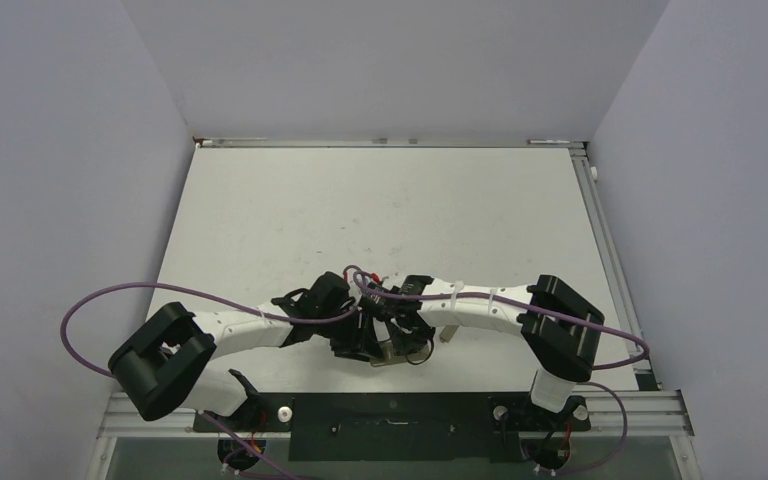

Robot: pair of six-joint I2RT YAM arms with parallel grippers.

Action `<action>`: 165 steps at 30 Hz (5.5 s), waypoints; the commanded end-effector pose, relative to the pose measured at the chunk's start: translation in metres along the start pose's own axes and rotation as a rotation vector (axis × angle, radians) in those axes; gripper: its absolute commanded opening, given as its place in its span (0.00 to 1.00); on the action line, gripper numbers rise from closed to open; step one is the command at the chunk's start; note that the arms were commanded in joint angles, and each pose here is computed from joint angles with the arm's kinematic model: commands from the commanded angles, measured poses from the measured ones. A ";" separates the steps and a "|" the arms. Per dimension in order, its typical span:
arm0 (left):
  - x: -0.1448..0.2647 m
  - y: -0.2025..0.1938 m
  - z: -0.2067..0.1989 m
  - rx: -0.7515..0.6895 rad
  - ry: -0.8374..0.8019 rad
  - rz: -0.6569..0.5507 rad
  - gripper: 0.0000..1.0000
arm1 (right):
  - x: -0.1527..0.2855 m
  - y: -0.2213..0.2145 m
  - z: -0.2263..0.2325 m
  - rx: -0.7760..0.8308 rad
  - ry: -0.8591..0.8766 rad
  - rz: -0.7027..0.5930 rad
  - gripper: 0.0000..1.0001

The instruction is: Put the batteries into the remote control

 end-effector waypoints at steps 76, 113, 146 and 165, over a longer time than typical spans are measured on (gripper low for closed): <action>-0.026 0.025 -0.024 0.040 0.210 -0.122 0.54 | -0.006 0.012 -0.038 -0.033 0.251 -0.162 0.09; -0.026 0.078 -0.046 -0.211 0.308 -0.090 0.57 | 0.059 -0.014 -0.070 -0.117 0.231 -0.281 0.09; -0.009 0.032 -0.039 -0.404 0.353 0.027 0.53 | 0.051 -0.003 -0.054 -0.144 0.191 -0.250 0.09; -0.026 0.034 -0.044 -0.442 0.381 0.061 0.47 | 0.048 -0.006 -0.055 -0.149 0.201 -0.251 0.09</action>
Point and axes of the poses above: each gripper's point midway between its finger pads, its own x axis back along the fingers, its own z axis along the line the jaws close on, y = z × x, the point moved 1 cm from there along x, back along the fingers, and after that the axes turned 10 degrees about -x, right-handed, at the moved point
